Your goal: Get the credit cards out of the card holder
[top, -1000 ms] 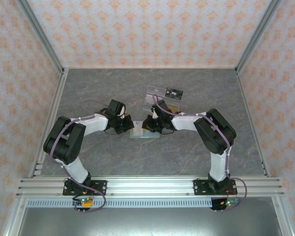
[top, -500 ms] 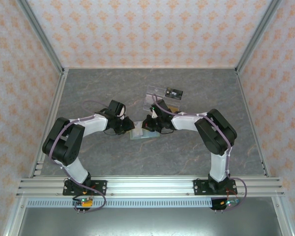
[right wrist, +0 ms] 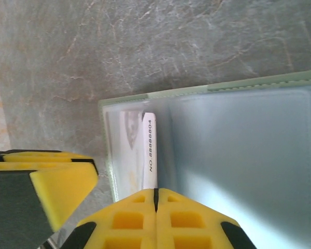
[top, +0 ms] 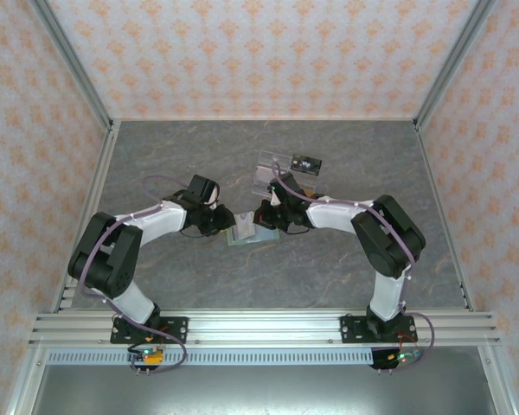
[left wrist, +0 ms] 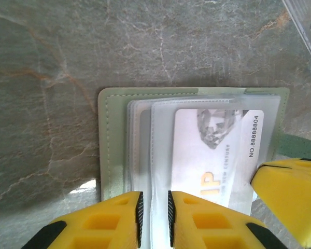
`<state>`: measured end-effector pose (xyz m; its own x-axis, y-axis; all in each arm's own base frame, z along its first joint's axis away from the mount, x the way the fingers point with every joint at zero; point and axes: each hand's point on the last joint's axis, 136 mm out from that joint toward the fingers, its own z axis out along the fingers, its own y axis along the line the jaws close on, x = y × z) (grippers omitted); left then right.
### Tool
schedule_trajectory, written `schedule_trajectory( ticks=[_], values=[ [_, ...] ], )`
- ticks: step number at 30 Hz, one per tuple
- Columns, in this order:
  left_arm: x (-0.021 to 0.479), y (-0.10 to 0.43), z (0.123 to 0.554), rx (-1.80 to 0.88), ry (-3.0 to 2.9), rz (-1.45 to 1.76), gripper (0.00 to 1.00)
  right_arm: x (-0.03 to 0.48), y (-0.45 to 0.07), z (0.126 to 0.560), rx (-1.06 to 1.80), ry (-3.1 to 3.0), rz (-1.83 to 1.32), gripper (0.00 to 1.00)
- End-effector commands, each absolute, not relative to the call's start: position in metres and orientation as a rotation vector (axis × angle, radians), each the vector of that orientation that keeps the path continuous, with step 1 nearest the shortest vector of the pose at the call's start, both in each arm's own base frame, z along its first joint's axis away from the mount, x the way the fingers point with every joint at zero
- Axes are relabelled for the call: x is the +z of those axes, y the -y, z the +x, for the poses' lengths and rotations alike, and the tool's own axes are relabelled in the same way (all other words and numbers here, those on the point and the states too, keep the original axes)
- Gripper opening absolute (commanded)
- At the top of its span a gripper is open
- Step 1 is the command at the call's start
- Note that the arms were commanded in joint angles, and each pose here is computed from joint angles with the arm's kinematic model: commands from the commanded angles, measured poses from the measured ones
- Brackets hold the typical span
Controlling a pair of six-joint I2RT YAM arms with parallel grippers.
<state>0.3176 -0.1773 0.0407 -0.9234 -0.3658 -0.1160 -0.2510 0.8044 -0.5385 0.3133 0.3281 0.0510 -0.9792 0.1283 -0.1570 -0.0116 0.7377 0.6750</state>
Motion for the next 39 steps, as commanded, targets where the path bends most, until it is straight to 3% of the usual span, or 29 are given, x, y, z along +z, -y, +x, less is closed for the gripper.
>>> schedule_trajectory(
  ticks=[1, 11, 16, 21, 39],
  values=[
    [0.050, 0.170, 0.317, -0.724, -2.761, -0.457, 0.22, 0.050, -0.317, 0.313, 0.991, -2.750, 0.075, 0.00],
    [0.060, 0.179, 0.320, -0.813, -2.726, -0.435, 0.22, 0.043, -0.320, 0.311, 0.998, -2.784, 0.080, 0.00],
    [0.054, 0.198, 0.324, -0.929, -2.721, -0.426, 0.17, 0.040, -0.321, 0.310, 1.005, -2.803, 0.091, 0.14],
    [0.044, 0.206, 0.327, -0.941, -2.745, -0.418, 0.13, 0.036, -0.325, 0.311, 1.013, -2.822, 0.095, 0.19],
    [0.001, 0.186, 0.305, -0.770, -2.869, -0.494, 0.08, 0.035, -0.341, 0.315, 1.119, -2.813, 0.089, 0.21]
  ],
)
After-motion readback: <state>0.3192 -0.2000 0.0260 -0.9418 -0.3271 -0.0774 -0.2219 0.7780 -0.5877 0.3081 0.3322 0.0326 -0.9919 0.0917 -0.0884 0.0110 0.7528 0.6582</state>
